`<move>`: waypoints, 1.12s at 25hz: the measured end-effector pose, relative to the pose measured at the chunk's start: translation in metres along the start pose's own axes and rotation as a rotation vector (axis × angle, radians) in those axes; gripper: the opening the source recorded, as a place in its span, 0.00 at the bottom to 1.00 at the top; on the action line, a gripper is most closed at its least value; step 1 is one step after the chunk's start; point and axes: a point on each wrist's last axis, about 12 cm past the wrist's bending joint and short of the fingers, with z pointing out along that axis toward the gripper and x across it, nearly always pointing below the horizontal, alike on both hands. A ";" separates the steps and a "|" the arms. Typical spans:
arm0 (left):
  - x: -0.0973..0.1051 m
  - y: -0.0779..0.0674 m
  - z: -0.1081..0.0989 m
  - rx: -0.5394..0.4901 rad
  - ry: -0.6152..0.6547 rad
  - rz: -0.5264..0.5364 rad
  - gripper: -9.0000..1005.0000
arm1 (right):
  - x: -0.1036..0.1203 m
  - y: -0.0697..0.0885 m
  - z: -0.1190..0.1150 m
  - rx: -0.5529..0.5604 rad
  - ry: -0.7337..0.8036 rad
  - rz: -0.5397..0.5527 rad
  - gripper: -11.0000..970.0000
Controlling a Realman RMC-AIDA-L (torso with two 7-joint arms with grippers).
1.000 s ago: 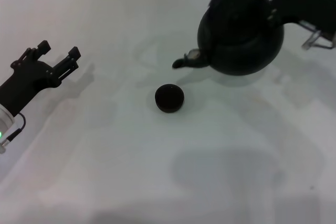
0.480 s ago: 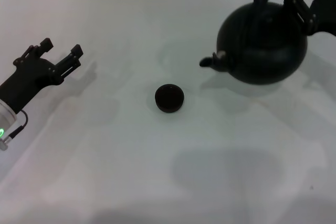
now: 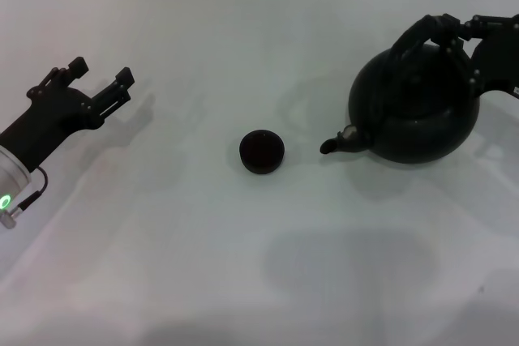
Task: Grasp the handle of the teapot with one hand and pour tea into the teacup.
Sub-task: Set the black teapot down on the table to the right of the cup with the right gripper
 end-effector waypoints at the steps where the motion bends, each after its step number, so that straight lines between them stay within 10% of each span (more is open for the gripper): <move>1: 0.000 0.000 0.000 0.000 0.001 0.000 0.86 | 0.001 0.000 -0.001 0.005 0.003 -0.001 0.13; 28: 0.001 0.000 0.000 -0.003 0.006 0.024 0.86 | 0.026 -0.003 -0.003 0.082 0.085 -0.071 0.13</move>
